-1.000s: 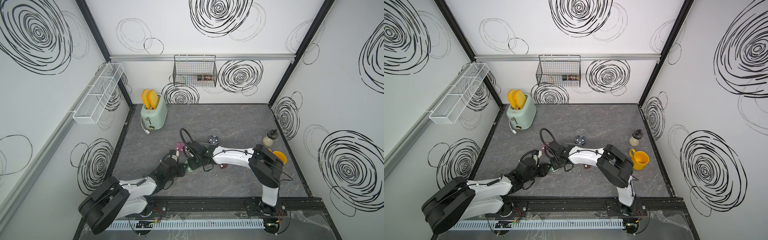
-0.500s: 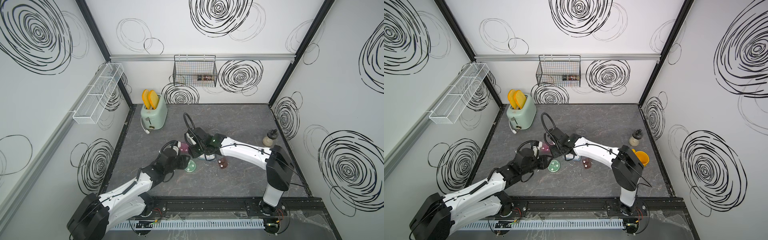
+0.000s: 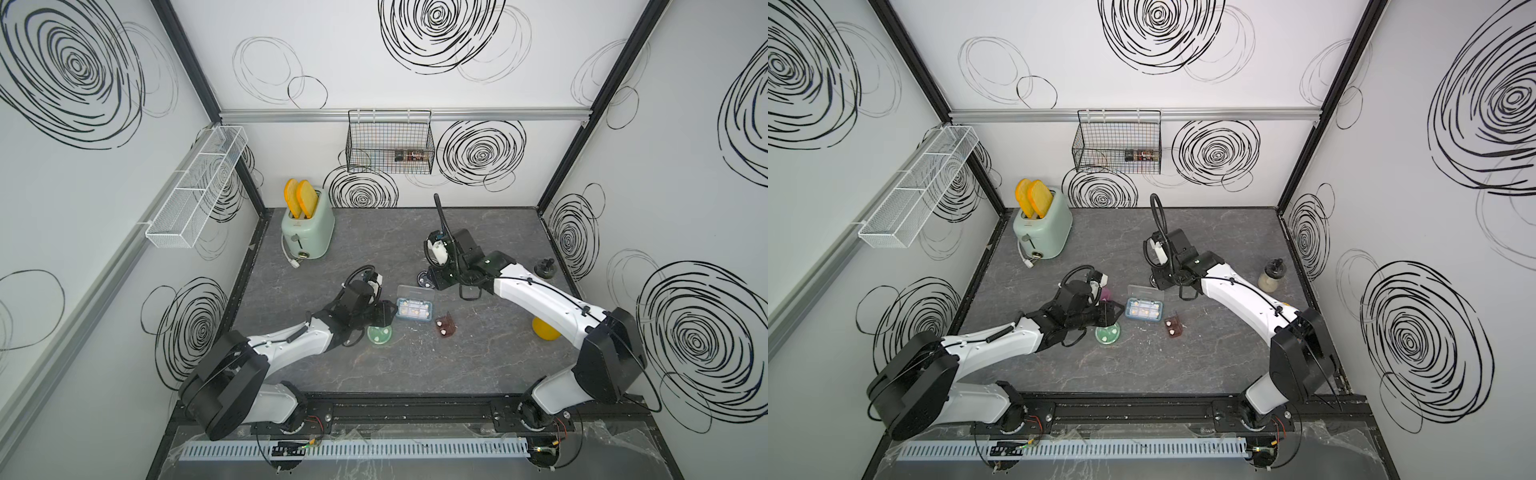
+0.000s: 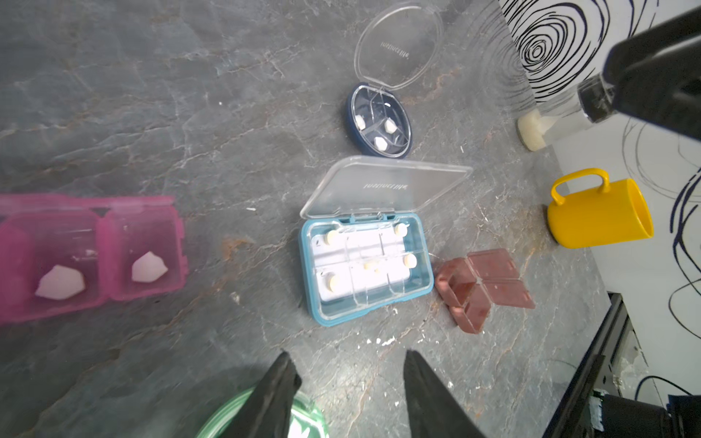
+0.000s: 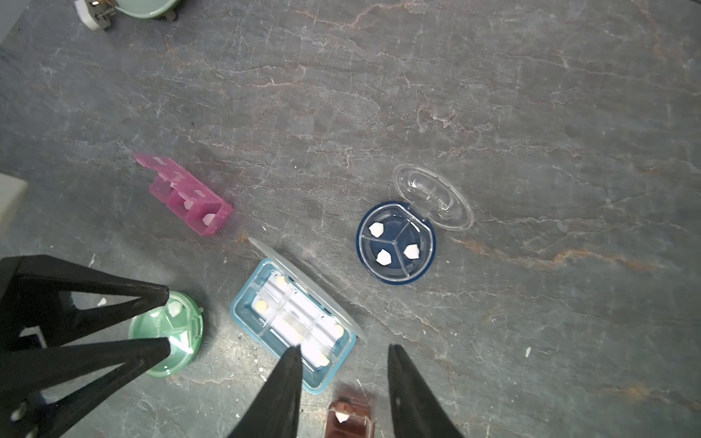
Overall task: Close pillboxes
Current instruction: Close the pillbox at the center of the board.
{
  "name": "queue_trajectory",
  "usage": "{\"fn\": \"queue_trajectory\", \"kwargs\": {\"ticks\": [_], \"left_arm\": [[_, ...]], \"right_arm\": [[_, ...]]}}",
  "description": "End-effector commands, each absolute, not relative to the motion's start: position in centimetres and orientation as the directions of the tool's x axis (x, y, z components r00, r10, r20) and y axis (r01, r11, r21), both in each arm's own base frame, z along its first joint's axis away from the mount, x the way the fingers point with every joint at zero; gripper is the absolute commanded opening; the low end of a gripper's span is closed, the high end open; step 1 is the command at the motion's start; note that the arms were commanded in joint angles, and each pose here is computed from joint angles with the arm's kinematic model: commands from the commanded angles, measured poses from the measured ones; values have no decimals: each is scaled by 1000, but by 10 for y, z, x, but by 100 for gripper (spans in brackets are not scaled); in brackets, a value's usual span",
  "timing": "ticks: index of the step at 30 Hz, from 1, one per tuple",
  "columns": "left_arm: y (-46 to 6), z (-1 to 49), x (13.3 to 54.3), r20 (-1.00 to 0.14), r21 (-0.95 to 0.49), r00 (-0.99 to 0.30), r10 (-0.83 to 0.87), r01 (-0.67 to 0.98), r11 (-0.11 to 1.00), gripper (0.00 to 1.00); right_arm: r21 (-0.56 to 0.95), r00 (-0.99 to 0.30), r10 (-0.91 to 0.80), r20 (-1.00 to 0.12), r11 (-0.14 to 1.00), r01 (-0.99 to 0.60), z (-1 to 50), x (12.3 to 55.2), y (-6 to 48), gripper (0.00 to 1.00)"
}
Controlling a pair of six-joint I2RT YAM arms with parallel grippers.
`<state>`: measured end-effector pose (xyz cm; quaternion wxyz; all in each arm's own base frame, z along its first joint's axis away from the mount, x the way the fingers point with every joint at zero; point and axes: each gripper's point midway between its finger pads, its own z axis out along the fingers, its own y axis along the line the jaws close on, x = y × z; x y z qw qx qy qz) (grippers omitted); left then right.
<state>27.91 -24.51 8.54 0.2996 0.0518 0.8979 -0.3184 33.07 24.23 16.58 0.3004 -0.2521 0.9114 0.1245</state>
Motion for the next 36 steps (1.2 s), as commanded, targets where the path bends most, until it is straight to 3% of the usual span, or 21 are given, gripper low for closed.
{"fn": "queue_trajectory", "kwargs": {"ticks": [1, 8, 13, 18, 36], "left_arm": [[-259, 97, 290, -609, -555, -785, -111, 323, 767, 51], [-271, 80, 290, -597, -541, -799, -74, 333, 772, 51], [-273, 73, 291, -585, -545, -808, -74, 323, 774, 49], [-271, 68, 292, -583, -536, -809, -74, 315, 784, 47], [-268, 50, 296, -572, -517, -817, -72, 291, 805, 40]], "right_arm": [[2, -599, -512, -616, 759, -651, 158, 332, 243, 35], [-185, -365, -641, -675, 627, -757, 151, 334, 240, 42], [-216, -274, -669, -691, 553, -804, 154, 331, 247, 43], [-251, -245, -743, -623, 486, -837, 139, 335, 247, 43], [-194, -213, -784, -583, 389, -900, 119, 343, 267, 37]]}}
